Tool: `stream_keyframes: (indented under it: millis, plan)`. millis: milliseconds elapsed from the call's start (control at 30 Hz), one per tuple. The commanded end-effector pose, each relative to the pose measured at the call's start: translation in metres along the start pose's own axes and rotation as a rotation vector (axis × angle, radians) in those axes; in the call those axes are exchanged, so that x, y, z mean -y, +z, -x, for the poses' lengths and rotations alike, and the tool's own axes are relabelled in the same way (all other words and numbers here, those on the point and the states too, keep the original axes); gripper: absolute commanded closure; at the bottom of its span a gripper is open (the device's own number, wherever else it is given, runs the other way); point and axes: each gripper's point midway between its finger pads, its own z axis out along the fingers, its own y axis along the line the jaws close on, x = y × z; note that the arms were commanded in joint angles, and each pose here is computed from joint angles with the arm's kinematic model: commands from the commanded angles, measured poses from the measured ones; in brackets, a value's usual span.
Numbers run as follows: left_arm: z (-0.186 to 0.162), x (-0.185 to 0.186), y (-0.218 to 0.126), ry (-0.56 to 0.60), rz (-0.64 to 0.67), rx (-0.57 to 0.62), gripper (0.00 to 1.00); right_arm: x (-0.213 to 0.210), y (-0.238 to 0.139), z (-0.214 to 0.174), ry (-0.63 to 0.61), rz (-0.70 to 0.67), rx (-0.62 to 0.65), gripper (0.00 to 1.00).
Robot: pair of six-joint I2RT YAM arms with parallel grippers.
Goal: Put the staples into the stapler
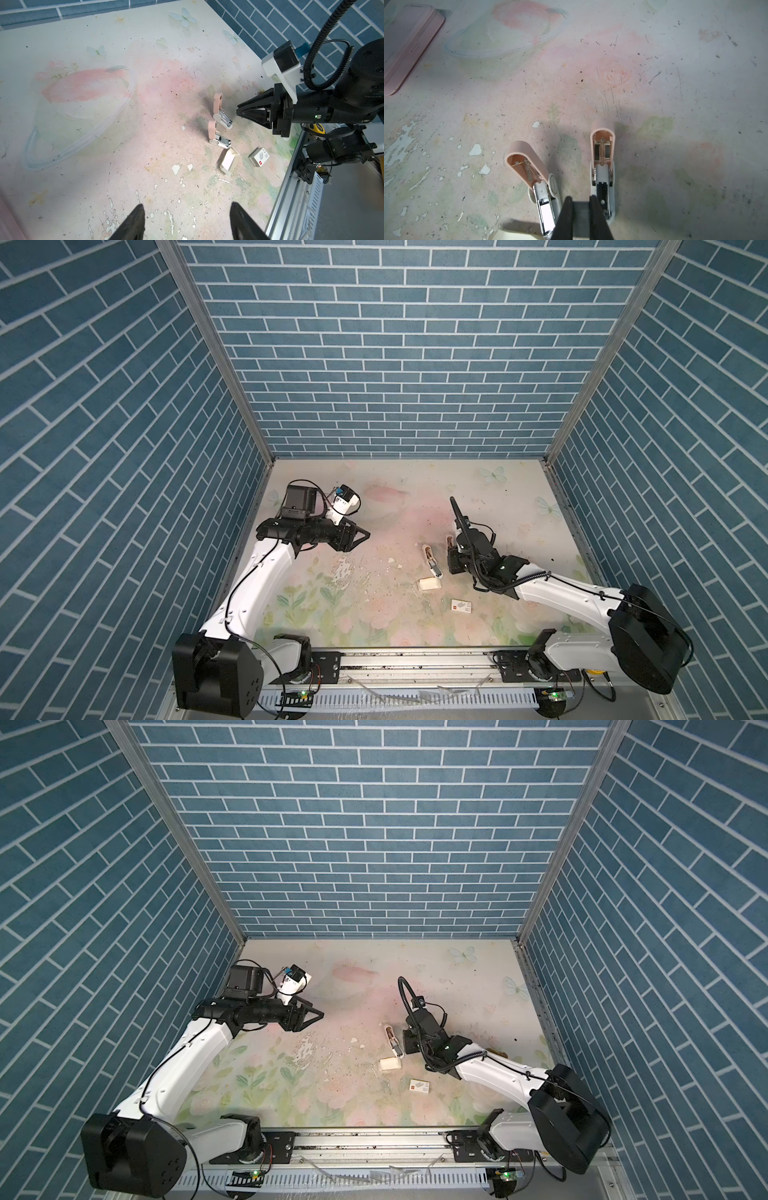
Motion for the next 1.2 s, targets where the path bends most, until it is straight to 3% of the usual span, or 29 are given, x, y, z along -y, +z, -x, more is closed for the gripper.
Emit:
stream_keyframes:
  millis: [0, 1167]
  plan:
    - [0.002, -0.004, -0.001, 0.009, 0.013, -0.003, 0.34, 0.006, 0.007, -0.008, -0.032, -0.01, -0.012, 1.0]
    - [-0.004, -0.012, 0.001, 0.004, 0.043, -0.023, 0.34, 0.021, 0.031, -0.02, -0.007, -0.011, 0.004, 1.0]
